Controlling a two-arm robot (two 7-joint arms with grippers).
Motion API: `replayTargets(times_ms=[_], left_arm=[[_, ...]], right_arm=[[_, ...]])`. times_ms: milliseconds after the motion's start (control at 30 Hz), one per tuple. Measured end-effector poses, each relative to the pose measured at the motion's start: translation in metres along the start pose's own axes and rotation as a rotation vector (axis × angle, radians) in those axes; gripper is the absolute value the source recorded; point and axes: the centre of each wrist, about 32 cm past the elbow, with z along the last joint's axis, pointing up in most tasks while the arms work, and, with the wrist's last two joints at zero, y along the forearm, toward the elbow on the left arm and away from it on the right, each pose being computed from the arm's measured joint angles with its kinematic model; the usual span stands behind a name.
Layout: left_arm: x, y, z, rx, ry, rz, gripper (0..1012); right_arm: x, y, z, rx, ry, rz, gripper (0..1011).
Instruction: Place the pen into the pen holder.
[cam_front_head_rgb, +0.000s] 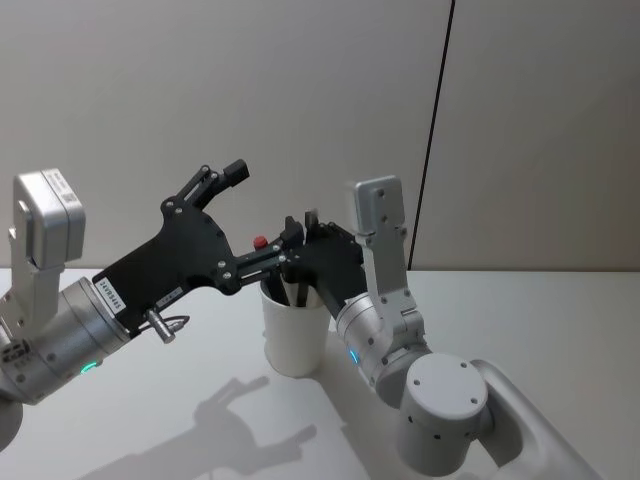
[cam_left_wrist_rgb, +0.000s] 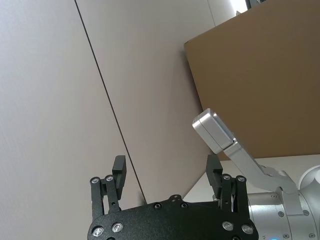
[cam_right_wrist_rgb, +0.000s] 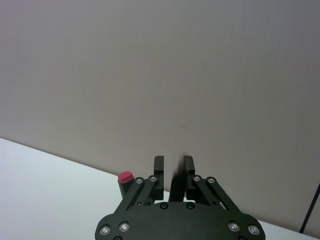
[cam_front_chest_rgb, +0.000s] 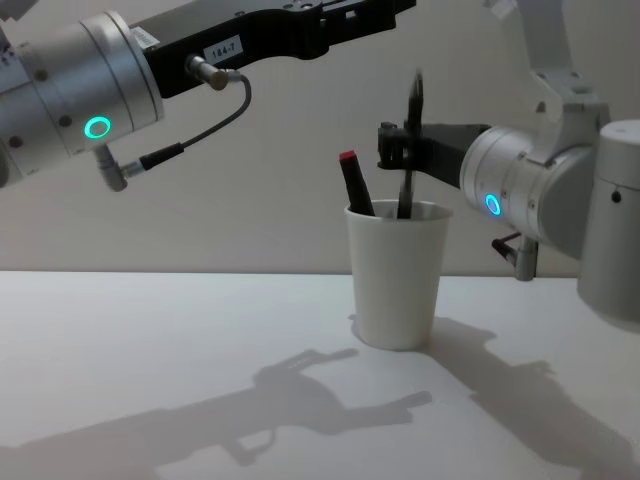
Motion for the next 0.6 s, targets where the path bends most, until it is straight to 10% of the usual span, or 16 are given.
replayTargets(times_ms=[600], left_arm=[[0.0000,0.0000,0.0000,0.000,0.000,0.000,1004]], right_arm=[[0.0002,-0.0010,-0.0011,-0.011,0.003,-0.003,757]])
